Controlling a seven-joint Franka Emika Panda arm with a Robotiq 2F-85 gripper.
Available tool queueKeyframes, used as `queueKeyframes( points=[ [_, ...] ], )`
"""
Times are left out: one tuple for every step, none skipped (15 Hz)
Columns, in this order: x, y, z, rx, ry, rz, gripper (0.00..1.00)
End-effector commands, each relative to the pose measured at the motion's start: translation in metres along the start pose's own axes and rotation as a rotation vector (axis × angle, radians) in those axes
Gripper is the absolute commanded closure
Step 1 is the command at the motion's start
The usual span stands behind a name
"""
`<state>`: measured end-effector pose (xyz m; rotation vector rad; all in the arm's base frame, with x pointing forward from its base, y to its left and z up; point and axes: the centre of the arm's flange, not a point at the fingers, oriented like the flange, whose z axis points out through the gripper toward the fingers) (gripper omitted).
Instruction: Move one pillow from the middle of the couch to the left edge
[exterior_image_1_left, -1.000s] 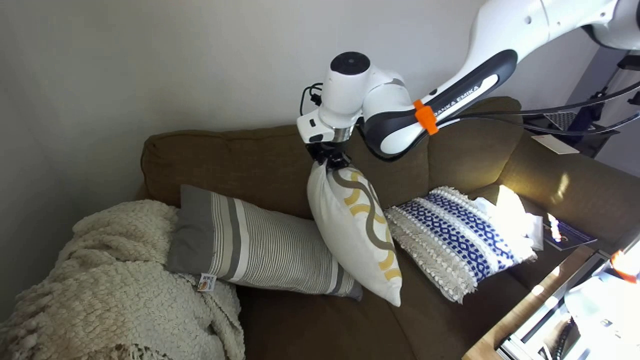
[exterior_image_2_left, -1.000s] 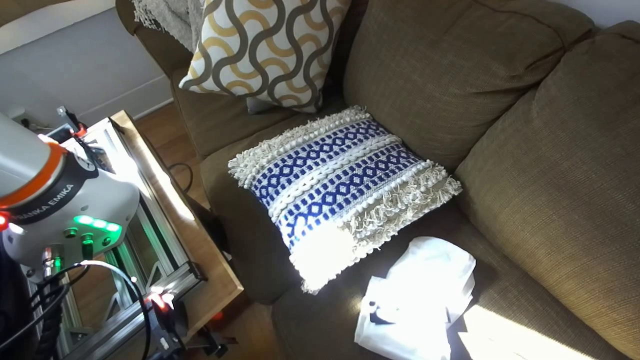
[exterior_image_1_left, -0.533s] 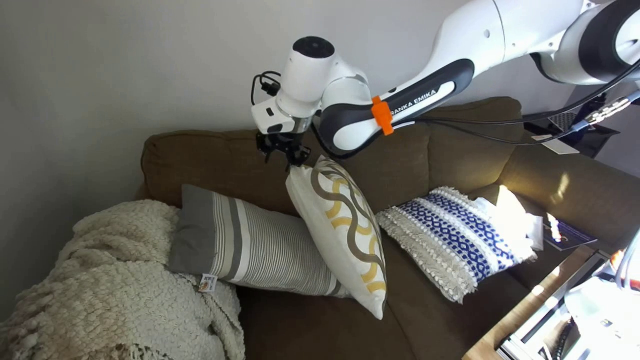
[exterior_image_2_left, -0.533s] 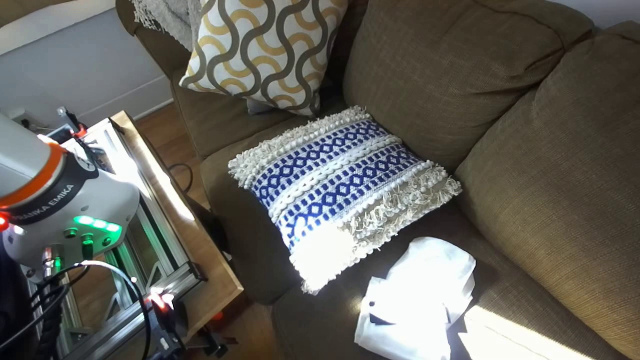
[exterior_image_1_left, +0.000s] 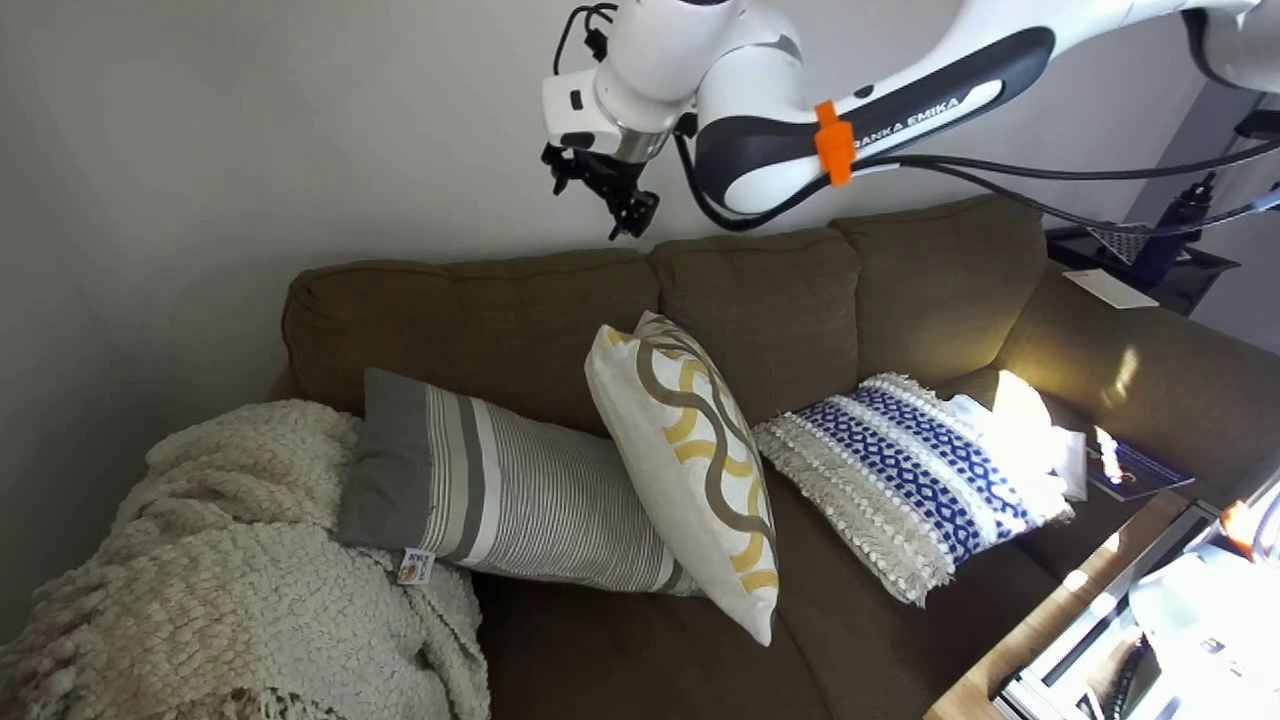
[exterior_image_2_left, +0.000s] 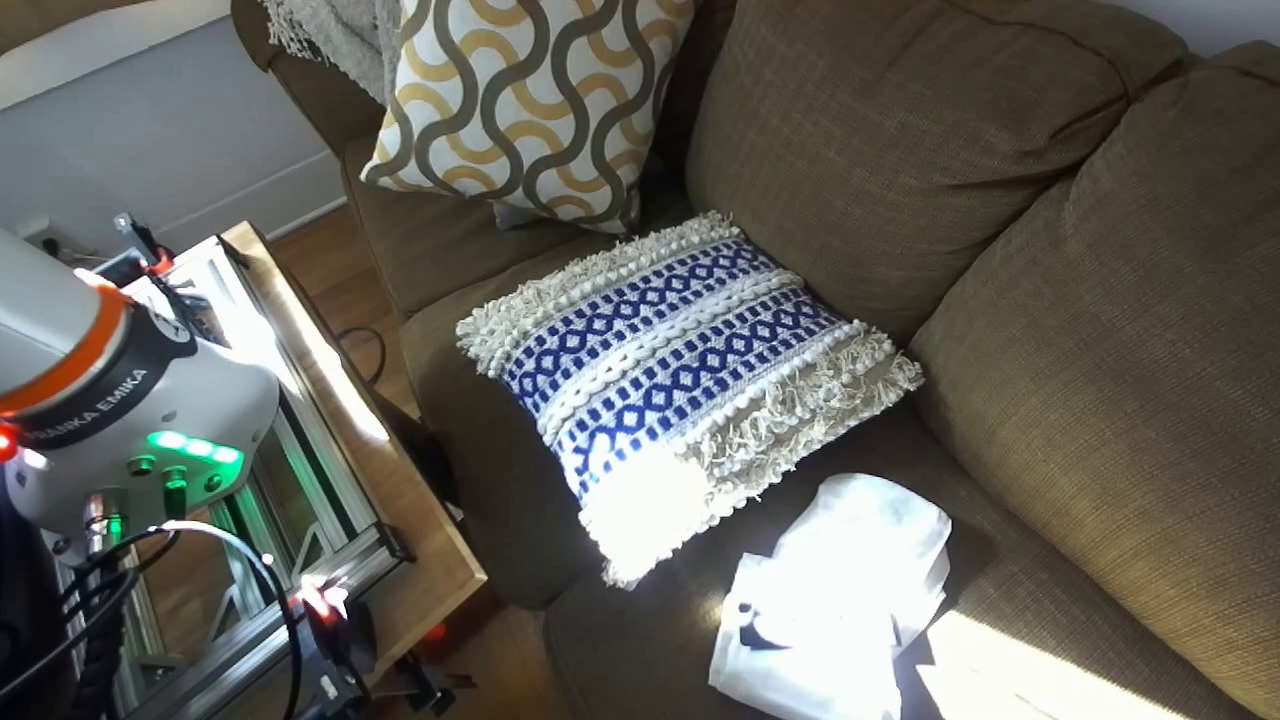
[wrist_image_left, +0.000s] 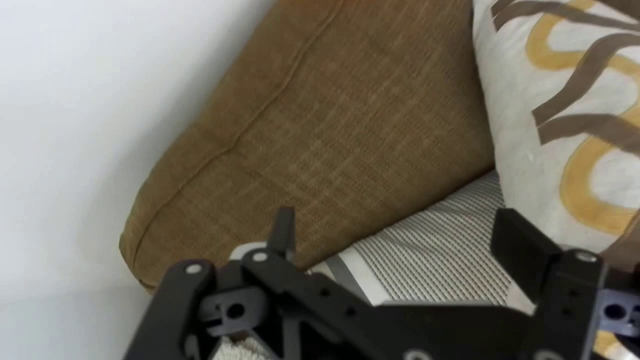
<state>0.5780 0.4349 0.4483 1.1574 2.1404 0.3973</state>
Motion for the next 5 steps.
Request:
queueKeyframes(
  points=[
    [-0.038,-0.075,-0.023,0.054,-0.123,0.154,0.0],
    [-0.046,-0.087,-0.023,0.07,-0.151,0.202,0.01],
    [-0.054,-0.1,-0.021,0.089,-0.177,0.255,0.0],
    [-0.042,-0.043,-0.005,0.061,-0.124,0.188,0.0],
    [-0.047,-0.055,-0.005,0.074,-0.142,0.22,0.0]
  ],
)
